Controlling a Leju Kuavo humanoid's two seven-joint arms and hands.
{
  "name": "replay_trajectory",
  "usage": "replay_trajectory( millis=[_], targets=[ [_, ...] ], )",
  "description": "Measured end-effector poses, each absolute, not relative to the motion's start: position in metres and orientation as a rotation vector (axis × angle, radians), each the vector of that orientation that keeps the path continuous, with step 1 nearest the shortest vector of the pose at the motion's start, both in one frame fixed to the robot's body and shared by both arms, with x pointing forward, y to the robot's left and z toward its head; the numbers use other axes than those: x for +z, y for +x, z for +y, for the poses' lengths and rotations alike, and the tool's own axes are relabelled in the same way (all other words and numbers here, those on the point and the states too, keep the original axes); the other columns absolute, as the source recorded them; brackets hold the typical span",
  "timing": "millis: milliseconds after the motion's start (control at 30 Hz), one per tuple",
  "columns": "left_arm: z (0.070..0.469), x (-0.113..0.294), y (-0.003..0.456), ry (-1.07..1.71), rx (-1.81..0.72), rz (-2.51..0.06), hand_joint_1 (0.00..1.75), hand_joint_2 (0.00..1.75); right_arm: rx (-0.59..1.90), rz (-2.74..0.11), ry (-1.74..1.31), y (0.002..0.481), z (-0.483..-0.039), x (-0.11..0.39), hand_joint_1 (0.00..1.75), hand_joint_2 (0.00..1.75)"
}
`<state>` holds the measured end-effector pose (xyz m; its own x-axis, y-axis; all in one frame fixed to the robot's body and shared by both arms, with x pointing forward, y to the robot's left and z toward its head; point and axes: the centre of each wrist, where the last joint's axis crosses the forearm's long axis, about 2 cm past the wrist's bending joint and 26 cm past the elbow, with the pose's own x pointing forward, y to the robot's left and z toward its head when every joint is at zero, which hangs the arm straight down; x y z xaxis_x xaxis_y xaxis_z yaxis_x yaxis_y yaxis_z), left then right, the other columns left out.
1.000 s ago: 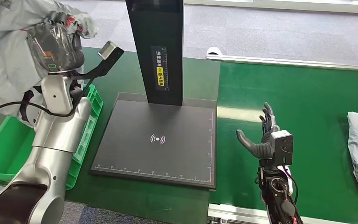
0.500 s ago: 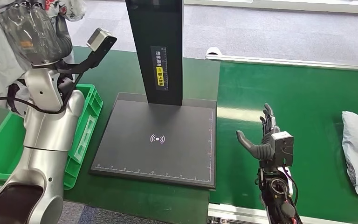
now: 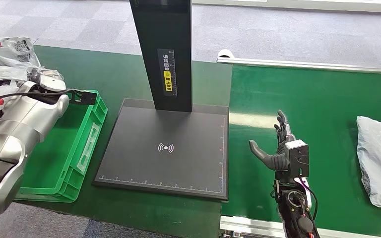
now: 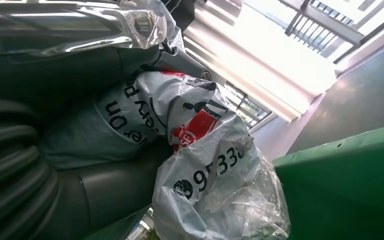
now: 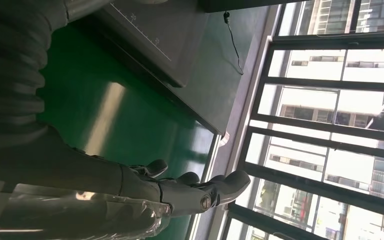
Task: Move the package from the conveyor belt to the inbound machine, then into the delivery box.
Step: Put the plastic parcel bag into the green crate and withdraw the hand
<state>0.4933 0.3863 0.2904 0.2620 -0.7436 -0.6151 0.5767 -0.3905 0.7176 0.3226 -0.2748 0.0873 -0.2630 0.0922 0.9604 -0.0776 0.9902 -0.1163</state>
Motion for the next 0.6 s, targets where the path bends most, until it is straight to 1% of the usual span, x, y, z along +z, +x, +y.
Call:
replay_trajectory(
  millis=[333,400,467,600],
  targets=[
    [0.414,0.271,0.483,1.298,-1.366,-0.041,1.75,1.75,0.164,-1.838,0.007,0.329,-0.269,0.094,0.0,1.75],
    [0.414,0.268,0.482,1.29,-1.326,-0.086,1.75,1.75,0.163,-1.842,0.008,0.332,-0.268,0.098,0.0,1.75],
    [0.41,0.264,0.482,1.274,-1.251,-0.182,1.75,1.75,0.164,-1.839,0.007,0.334,-0.268,0.099,0.0,1.75],
    [0.399,0.253,0.482,1.191,-1.105,-0.328,1.75,1.75,0.165,-1.83,0.007,0.334,-0.267,0.099,0.0,1.75]
  ],
)
